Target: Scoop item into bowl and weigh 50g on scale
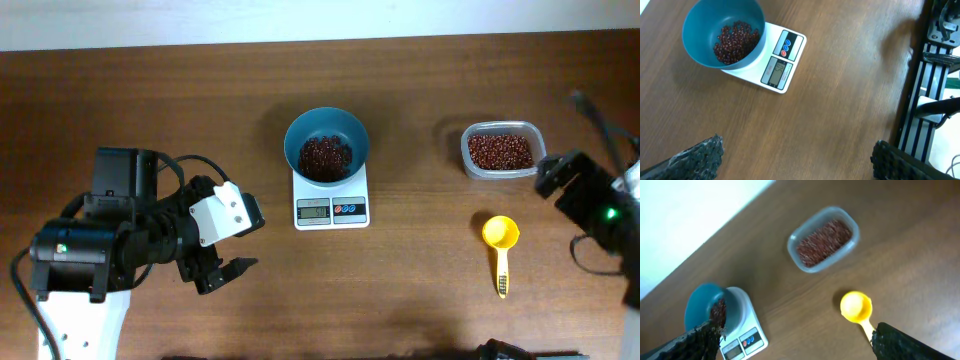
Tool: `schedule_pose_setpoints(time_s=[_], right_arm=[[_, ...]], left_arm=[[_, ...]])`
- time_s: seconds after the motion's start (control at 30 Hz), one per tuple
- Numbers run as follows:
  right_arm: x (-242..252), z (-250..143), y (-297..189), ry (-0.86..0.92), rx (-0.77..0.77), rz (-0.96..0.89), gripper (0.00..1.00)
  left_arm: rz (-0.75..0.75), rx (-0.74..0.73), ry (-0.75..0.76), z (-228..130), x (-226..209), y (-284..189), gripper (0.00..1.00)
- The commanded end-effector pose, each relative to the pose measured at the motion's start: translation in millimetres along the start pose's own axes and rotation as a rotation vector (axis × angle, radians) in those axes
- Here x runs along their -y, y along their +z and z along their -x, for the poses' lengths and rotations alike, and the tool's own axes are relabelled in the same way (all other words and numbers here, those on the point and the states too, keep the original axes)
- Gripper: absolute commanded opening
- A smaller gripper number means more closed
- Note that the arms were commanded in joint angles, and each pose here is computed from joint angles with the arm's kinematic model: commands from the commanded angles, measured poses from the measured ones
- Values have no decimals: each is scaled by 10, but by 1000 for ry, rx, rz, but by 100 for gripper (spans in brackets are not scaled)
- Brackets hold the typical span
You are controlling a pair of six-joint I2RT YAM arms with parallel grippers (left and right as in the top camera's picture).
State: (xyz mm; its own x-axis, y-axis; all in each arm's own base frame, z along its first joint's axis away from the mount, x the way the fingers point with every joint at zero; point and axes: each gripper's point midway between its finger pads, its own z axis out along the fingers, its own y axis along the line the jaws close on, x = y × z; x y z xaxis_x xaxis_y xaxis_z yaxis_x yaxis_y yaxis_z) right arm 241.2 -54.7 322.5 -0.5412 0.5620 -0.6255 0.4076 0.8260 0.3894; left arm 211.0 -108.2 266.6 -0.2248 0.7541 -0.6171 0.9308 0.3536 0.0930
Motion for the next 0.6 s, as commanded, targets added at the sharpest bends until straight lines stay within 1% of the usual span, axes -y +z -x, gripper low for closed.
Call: schedule_pose_setpoints(time_s=[0.0,0.17,0.27,0.4,0.57], right_arm=[[-40,-130,-189,-164,87,-9,99],[42,-523,-54,-228,179,44,99],[101,-701,74,-243,275,102,99],[106,-854,109,-263,375,179,99],[107,-916,39,-280,485,230,99]], left_arm=[[12,8,-8,24,-22,-35,99],[12,8,-8,24,-22,-35,99],[12,8,-8,24,-22,-35,99],[12,8,-8,24,-22,-35,99],[12,8,-8,24,-22,-35,99]])
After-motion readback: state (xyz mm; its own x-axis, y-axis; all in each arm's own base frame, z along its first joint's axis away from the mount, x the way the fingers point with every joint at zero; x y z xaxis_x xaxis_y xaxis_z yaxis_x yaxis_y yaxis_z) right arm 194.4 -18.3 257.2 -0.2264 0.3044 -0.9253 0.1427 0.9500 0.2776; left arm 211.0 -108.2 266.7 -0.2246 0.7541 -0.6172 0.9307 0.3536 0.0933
